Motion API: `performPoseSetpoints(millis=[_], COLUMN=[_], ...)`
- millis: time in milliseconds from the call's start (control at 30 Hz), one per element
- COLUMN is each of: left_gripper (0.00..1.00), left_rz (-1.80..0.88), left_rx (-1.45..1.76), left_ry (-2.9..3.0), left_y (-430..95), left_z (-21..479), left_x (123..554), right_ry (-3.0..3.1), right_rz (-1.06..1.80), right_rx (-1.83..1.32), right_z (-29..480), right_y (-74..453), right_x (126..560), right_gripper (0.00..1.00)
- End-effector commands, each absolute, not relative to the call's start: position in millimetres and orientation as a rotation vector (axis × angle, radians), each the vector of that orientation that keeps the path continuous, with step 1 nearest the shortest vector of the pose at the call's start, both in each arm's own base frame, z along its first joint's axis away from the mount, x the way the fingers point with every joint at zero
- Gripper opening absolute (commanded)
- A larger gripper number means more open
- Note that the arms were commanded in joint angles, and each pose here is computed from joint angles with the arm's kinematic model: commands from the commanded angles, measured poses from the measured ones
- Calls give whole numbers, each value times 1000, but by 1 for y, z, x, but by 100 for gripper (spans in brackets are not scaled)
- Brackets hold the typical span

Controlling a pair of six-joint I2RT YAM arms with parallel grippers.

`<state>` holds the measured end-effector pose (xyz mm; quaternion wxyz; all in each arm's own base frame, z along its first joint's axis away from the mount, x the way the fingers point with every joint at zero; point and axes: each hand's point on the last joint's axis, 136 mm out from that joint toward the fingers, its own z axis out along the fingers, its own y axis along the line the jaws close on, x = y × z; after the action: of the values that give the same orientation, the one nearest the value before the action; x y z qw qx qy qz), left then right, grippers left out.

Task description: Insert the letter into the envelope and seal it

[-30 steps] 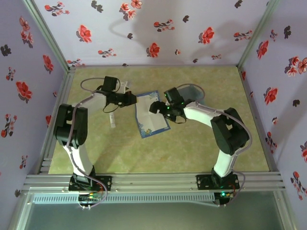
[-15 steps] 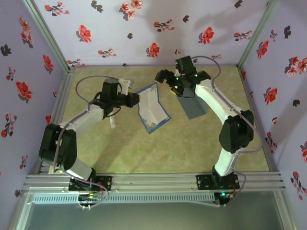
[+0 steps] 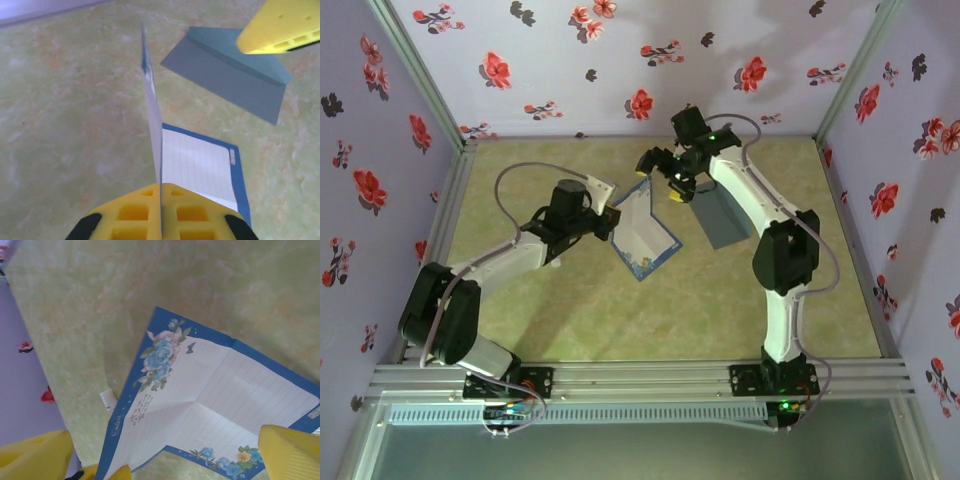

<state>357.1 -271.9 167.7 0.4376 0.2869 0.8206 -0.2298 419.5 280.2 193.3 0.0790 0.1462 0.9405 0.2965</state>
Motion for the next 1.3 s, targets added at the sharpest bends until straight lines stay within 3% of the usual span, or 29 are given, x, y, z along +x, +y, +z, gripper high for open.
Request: performPoseSetpoints(millis=[0, 200, 367, 800, 867, 933, 1033, 1100, 1267], left_gripper=[6, 6, 7, 10, 10, 11, 13, 20, 53], left_rz=[-396, -259, -230, -94, -84, -74, -69, -68, -63], left_rx=[810, 909, 946, 1013, 1011, 1008, 997, 995, 972], left_ry=[1966, 1924, 1897, 1848, 1848, 1845, 1846, 1843, 1826], left_y=[-275, -288, -298, -306, -306, -307, -306, -307, -304], left_z=[183, 178, 176, 172, 170, 169, 170, 170, 174], left_x=[358, 349, 342, 338, 337, 338, 339, 338, 339], right_ry=[2890, 2937, 2980, 3049, 3055, 3058, 3055, 3054, 3050], right_rz=[872, 837, 791, 726, 720, 723, 725, 724, 720], right_rx=[426, 438, 408, 388, 391, 399, 412, 418, 418], right_z=[191, 177, 164, 140, 137, 134, 132, 131, 129], right_y=[282, 284, 288, 288, 287, 286, 286, 285, 284], right_x=[407, 406, 401, 390, 389, 388, 387, 387, 387], right_gripper=[94, 90, 78, 62, 55, 37, 21, 20, 10])
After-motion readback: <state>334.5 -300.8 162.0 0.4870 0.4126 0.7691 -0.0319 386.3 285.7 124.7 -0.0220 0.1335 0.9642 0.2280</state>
